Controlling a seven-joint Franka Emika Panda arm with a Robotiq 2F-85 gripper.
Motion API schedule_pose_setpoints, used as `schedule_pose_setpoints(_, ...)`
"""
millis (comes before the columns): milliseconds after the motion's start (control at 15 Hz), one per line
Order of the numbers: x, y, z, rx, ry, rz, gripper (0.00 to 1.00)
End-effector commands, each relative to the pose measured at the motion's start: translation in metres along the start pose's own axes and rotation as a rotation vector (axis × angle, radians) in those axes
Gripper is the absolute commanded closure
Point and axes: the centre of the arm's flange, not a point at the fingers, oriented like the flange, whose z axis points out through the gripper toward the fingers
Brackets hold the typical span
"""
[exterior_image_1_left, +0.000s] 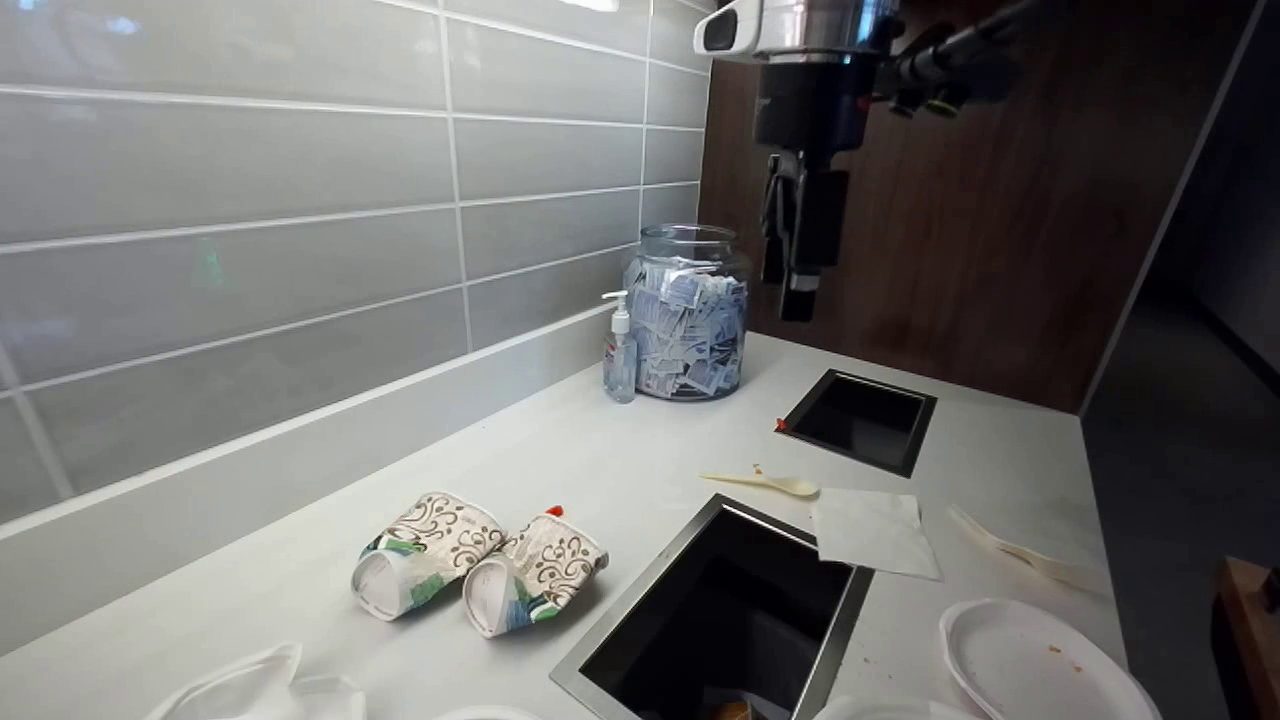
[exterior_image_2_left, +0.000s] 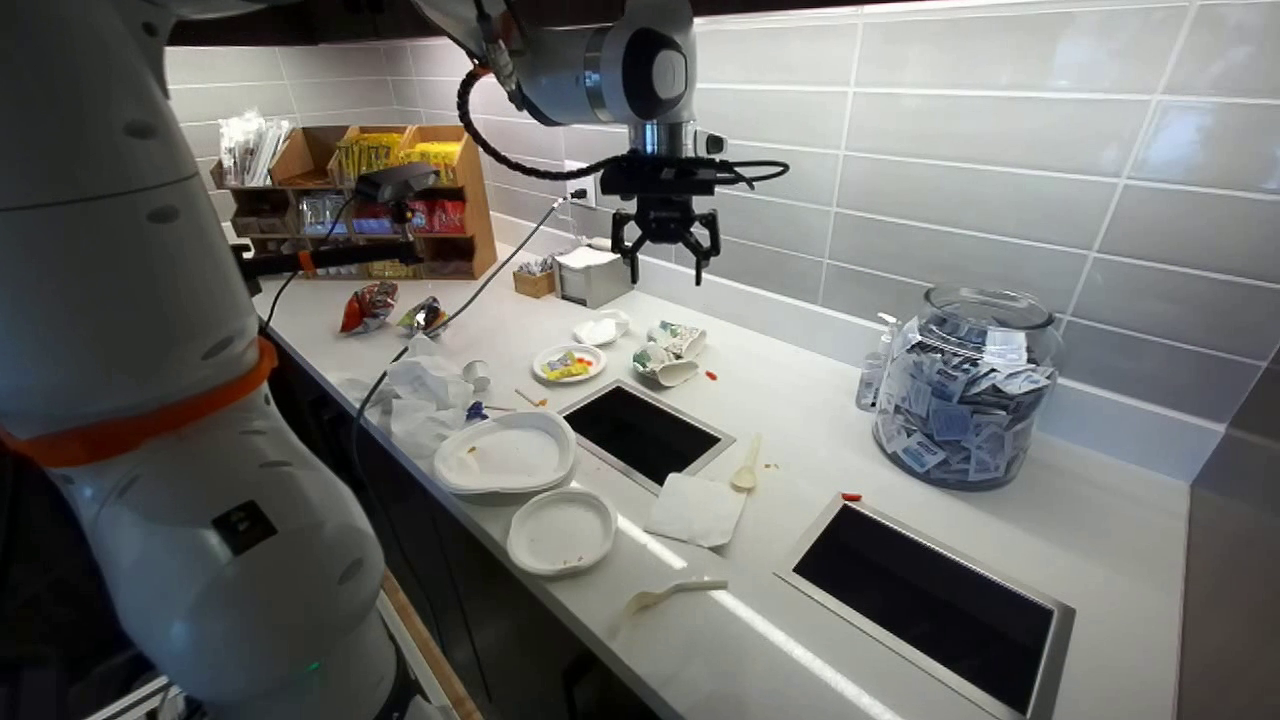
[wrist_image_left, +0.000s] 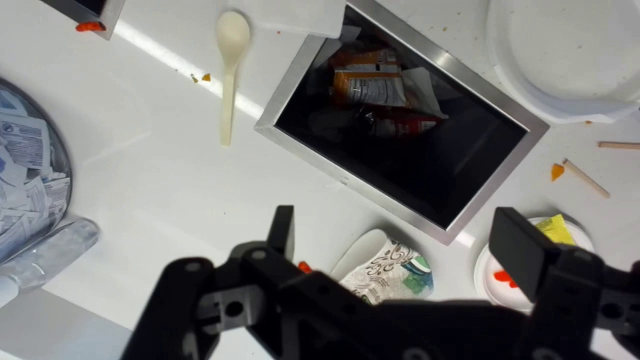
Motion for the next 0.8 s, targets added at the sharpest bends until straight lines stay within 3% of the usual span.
schedule_pose_setpoints(0,-0.023,-0.018,-0.015,0.079,-0.005,0.080,0.00)
schedule_pose_setpoints(267,-0.037,-0.031,-0.020,0.129,-0.034,0.118,0.00)
schedule_pose_setpoints(333,-0.020,-0.018,-0.020,0.104,-0.020,0.085,0.00)
schedule_pose_setpoints(733,-0.027,-0.024,-0.019,0.111,-0.026,0.099,0.00)
